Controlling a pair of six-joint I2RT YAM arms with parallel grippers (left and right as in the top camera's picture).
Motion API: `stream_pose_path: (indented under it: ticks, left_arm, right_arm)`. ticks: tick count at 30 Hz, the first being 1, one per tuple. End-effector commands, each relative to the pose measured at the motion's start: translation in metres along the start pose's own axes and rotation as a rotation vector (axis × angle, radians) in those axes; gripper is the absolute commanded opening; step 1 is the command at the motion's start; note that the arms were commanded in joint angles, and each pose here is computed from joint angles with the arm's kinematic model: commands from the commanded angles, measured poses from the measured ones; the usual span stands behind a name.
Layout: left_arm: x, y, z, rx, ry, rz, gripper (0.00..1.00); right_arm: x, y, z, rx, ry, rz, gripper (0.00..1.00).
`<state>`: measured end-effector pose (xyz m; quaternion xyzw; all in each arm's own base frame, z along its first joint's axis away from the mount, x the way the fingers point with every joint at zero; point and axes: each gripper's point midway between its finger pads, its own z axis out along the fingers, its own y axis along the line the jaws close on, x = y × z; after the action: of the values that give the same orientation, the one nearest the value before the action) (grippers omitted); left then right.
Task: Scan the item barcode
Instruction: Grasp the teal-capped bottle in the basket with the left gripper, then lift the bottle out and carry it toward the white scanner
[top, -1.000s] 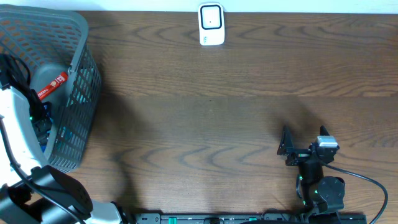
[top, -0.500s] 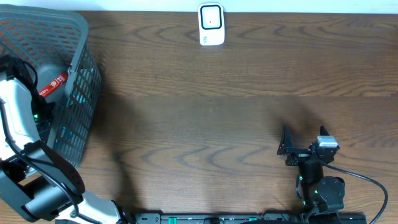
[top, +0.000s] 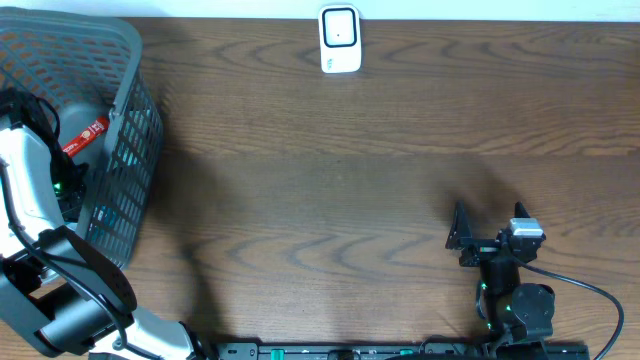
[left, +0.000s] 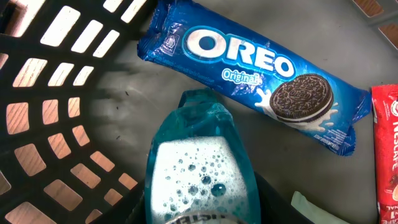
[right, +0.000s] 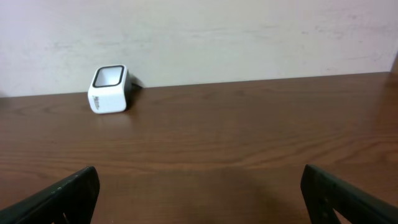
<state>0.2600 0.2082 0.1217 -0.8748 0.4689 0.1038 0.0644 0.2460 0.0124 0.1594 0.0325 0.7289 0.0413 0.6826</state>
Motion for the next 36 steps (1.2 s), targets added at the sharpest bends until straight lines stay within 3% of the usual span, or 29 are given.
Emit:
stream_pose_path:
  ticks: [1, 9, 19, 25, 36]
  left_arm:
    - [-0.003, 0.004, -0.002, -0.006, -0.003, 0.015, 0.39]
    - [-0.011, -0.011, -0.035, 0.109, -0.004, 0.055, 0.39]
    - [-0.03, -0.017, -0.115, 0.368, -0.003, 0.015, 0.39]
    - [-0.02, -0.03, -0.166, 0.576, 0.111, 0.024, 0.39]
    - [0.032, -0.07, -0.255, 0.976, 0.464, 0.148, 0.39]
  right_arm:
    - [0.001, 0.0, 0.0, 0.003, 0.001, -0.014, 0.99]
    - [0.001, 0.0, 0.0, 0.003, 0.001, -0.014, 0.99]
    - [0.001, 0.0, 0.0, 0.003, 0.001, -0.014, 0.99]
    - [0.001, 0.0, 0.0, 0.003, 0.001, -0.014, 0.99]
    - [0.001, 0.0, 0.0, 0.003, 0.001, -0.014, 0.99]
